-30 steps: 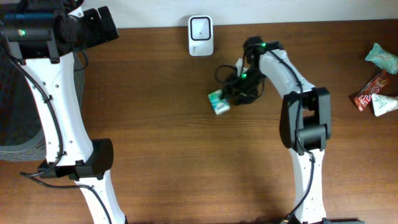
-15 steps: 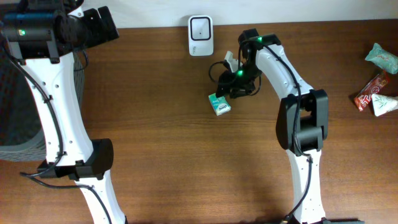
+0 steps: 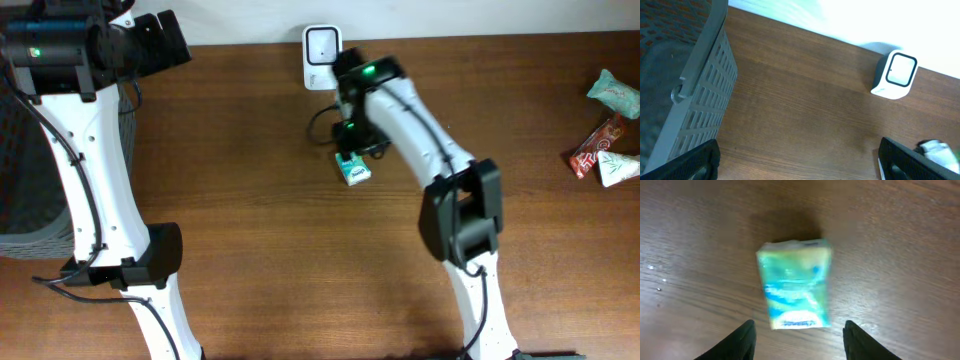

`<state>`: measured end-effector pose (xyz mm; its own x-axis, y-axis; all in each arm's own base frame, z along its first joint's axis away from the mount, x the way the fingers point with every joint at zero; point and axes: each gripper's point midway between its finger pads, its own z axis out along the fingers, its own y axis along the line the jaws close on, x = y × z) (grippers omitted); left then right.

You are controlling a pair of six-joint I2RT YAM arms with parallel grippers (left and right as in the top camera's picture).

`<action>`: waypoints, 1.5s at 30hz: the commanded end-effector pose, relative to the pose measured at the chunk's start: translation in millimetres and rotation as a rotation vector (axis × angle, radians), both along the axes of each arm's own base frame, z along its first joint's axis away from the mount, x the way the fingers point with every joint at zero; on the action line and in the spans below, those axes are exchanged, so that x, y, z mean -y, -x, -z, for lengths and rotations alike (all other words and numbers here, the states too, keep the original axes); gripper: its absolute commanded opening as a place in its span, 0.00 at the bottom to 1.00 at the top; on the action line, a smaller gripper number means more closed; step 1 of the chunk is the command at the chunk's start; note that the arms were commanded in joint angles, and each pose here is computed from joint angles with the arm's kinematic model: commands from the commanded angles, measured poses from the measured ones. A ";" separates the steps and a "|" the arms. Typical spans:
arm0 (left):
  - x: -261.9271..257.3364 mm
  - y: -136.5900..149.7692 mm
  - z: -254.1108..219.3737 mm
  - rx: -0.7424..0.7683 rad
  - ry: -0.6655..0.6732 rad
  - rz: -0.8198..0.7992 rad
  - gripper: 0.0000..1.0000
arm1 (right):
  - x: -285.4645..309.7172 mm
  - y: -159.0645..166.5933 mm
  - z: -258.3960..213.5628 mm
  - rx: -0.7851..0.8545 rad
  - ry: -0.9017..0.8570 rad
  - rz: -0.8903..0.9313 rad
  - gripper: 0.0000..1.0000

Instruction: Scan the item barcode

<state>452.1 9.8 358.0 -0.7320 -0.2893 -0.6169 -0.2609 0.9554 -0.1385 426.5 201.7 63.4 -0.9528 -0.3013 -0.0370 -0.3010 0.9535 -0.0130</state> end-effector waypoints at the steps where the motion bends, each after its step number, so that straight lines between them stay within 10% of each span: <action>1: -3.4 -1.2 1.2 -0.002 -0.009 -0.006 0.99 | -3.3 -6.9 -5.4 0.167 0.235 0.040 0.54; 11: -3.4 -1.2 1.2 -0.002 -0.009 -0.005 0.99 | -9.7 6.4 49.5 0.201 0.357 0.024 0.48; 18: -3.4 -1.2 1.2 -0.002 -0.009 -0.006 0.99 | -10.2 7.4 55.3 0.200 0.350 0.024 0.04; 31: -3.4 -1.2 1.2 -0.002 -0.009 -0.005 0.99 | -66.4 10.5 -28.6 -0.251 -0.676 0.052 0.04; 37: -5.5 -1.1 1.2 -0.002 -0.009 -0.010 0.99 | -8.4 14.5 21.8 -0.359 -0.699 0.230 0.04; 45: -4.2 -1.2 1.2 -0.002 -0.009 -0.007 0.99 | 97.4 -7.7 18.1 -0.251 -0.475 0.414 0.38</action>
